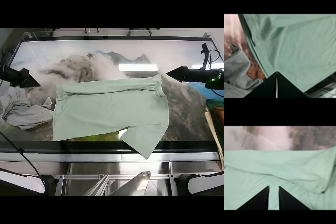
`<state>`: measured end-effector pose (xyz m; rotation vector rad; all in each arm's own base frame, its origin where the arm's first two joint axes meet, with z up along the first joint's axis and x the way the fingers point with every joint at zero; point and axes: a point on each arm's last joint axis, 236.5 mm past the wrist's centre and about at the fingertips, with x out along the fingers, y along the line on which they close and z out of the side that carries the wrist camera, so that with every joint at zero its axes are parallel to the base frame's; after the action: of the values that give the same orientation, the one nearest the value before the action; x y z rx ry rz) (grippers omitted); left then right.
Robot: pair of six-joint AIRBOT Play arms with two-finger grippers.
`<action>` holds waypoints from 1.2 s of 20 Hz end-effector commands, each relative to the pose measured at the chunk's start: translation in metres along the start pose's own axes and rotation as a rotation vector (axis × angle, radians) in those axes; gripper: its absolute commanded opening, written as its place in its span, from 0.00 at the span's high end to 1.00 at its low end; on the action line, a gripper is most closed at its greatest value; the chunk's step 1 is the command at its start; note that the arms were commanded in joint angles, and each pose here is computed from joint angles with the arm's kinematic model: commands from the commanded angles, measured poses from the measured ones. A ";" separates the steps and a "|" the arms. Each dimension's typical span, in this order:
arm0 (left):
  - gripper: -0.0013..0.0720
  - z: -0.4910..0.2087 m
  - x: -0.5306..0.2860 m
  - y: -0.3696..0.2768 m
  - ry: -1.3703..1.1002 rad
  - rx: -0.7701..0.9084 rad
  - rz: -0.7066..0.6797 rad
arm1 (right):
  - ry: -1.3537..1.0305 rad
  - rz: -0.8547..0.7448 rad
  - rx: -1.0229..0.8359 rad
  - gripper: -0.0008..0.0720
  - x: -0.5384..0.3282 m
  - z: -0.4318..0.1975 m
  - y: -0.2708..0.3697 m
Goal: Fold the shirts.
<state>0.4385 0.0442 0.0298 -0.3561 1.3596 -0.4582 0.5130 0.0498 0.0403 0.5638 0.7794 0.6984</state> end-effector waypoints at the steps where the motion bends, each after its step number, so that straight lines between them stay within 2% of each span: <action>1: 0.98 -0.057 0.026 0.012 0.128 -0.081 0.068 | 0.061 0.087 -0.017 0.78 0.010 -0.012 0.034; 6: 0.98 -0.105 0.062 0.078 0.222 -0.194 0.215 | 0.101 0.177 -0.011 0.78 0.029 -0.022 0.069; 9: 0.98 -0.133 0.051 0.131 0.295 -0.280 0.366 | 0.097 0.204 -0.009 0.78 0.034 -0.021 0.080; 13: 0.98 -0.170 0.013 0.186 0.302 -0.421 0.483 | 0.079 0.239 0.004 0.78 0.035 -0.017 0.090; 20: 0.98 -0.200 -0.072 0.213 0.108 -0.567 0.552 | 0.090 0.243 0.023 0.78 0.036 -0.019 0.093; 22: 0.95 -0.187 -0.084 0.204 0.006 -0.578 0.524 | 0.120 0.258 0.036 0.78 0.034 -0.025 0.096; 23: 0.95 -0.167 -0.086 0.191 -0.077 -0.567 0.470 | 0.158 0.249 0.052 0.81 0.030 -0.033 0.095; 24: 0.95 -0.144 -0.085 0.170 -0.155 -0.524 0.379 | 0.221 0.218 0.070 0.96 0.024 -0.046 0.089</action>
<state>0.2720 0.2549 -0.0395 -0.4421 1.5291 0.3422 0.4766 0.1392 0.0749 0.6566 0.8458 0.9554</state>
